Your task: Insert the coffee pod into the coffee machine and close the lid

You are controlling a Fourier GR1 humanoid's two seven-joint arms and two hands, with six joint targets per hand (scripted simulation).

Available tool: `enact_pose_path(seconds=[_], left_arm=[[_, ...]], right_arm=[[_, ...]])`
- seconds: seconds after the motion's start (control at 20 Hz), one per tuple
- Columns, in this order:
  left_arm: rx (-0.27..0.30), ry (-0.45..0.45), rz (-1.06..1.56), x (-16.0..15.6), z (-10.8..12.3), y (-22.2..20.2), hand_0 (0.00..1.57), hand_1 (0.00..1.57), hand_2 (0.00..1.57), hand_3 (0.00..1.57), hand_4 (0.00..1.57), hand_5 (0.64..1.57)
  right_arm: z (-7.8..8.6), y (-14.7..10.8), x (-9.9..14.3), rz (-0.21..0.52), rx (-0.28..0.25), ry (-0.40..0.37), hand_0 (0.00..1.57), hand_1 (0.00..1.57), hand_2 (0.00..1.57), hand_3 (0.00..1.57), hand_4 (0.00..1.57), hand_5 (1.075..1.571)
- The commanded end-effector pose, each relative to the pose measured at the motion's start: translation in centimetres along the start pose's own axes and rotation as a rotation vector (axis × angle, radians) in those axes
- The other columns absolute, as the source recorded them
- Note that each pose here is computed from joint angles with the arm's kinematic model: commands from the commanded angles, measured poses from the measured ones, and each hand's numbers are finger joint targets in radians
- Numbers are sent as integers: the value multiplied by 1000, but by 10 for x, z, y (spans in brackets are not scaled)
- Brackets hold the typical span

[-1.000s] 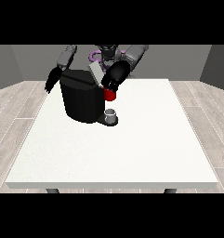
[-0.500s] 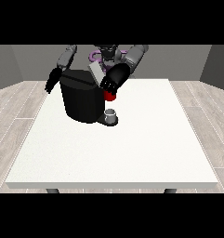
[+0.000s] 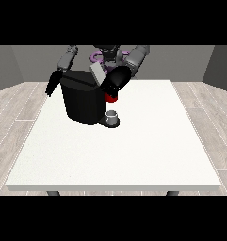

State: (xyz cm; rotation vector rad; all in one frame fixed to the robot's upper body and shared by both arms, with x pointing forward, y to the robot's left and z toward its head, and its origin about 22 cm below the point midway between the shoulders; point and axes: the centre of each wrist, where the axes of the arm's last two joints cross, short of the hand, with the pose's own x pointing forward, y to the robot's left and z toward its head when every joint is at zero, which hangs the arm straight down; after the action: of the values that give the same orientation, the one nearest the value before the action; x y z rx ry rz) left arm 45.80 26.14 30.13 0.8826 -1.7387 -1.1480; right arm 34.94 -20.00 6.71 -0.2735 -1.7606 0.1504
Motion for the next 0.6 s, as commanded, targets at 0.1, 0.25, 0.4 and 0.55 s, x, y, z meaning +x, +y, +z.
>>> enact_pose_path(seconds=[0.1, 0.25, 0.4, 0.55], left_arm=[[24, -14, -57, -4, 3, 11, 999, 999, 1023, 718, 0, 1571], [57, -36, -112, -4, 3, 2, 742, 742, 871, 653, 0, 1571], [30, -9, -120, -5, 3, 5, 0, 0, 668, 537, 0, 1571], [55, 8, -128, 5, -2, 8, 0, 0, 587, 459, 0, 1571]], right_arm=[[-12, -16, 9, -18, 8, -13, 0, 0, 0, 0, 112, 1571], [-9, -2, 17, 17, -8, -7, 0, 0, 0, 0, 207, 1571], [-1, 2, 5, 35, -20, -16, 0, 0, 0, 0, 149, 1571], [-15, -20, 7, 11, -37, -11, 0, 0, 0, 0, 0, 1571]])
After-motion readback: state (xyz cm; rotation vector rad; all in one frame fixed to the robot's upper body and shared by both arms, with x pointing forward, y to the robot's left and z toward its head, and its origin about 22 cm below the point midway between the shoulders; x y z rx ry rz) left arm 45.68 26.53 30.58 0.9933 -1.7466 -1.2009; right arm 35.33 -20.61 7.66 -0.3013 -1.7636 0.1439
